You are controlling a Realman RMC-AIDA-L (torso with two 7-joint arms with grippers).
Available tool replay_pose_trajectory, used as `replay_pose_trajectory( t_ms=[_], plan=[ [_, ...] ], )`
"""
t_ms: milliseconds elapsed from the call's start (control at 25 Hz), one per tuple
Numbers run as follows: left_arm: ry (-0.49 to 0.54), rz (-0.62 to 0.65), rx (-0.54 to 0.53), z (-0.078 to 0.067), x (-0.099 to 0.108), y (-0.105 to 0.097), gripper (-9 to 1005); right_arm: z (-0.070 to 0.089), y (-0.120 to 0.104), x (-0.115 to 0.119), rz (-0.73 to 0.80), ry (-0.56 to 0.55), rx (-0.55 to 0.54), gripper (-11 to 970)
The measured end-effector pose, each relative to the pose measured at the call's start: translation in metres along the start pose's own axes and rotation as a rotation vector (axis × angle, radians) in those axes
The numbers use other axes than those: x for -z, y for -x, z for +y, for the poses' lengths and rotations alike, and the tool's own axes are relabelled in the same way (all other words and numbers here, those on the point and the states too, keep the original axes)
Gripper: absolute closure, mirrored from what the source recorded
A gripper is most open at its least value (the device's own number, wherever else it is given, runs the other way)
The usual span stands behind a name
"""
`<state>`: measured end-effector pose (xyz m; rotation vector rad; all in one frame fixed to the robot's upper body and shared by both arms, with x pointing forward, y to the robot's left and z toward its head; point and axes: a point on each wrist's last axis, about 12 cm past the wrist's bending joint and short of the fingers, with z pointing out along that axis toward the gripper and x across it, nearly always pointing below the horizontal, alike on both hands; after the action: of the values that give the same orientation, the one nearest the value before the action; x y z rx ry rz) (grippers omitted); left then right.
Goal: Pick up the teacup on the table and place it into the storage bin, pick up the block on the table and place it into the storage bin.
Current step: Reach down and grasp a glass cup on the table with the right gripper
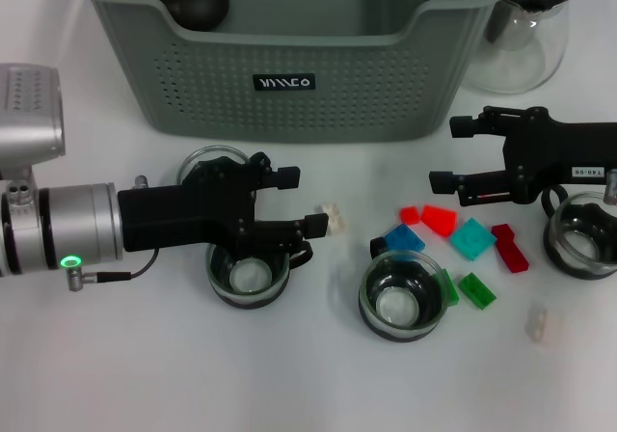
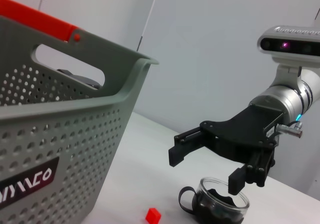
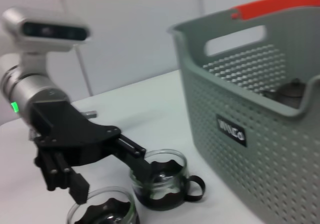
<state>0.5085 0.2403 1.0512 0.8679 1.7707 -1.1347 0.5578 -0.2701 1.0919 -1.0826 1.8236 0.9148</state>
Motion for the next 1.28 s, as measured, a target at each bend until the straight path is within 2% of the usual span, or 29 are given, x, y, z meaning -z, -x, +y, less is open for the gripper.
replay_pose_trajectory(
  t_ms=[960, 1120, 1280],
  plan=[
    [0.011, 0.003, -0.006, 0.002, 0.0, 0.002, 164, -0.004, 0.001, 0.004, 0.017, -0.012, 0.01, 20],
    [0.006, 0.002, -0.006, 0.002, -0.001, 0.002, 165, -0.007, 0.008, 0.011, 0.049, 0.012, 0.022, 20],
    [0.004, 0.004, -0.006, 0.002, -0.001, 0.002, 165, -0.011, 0.025, 0.025, 0.156, 0.041, 0.005, 20]
  ],
)
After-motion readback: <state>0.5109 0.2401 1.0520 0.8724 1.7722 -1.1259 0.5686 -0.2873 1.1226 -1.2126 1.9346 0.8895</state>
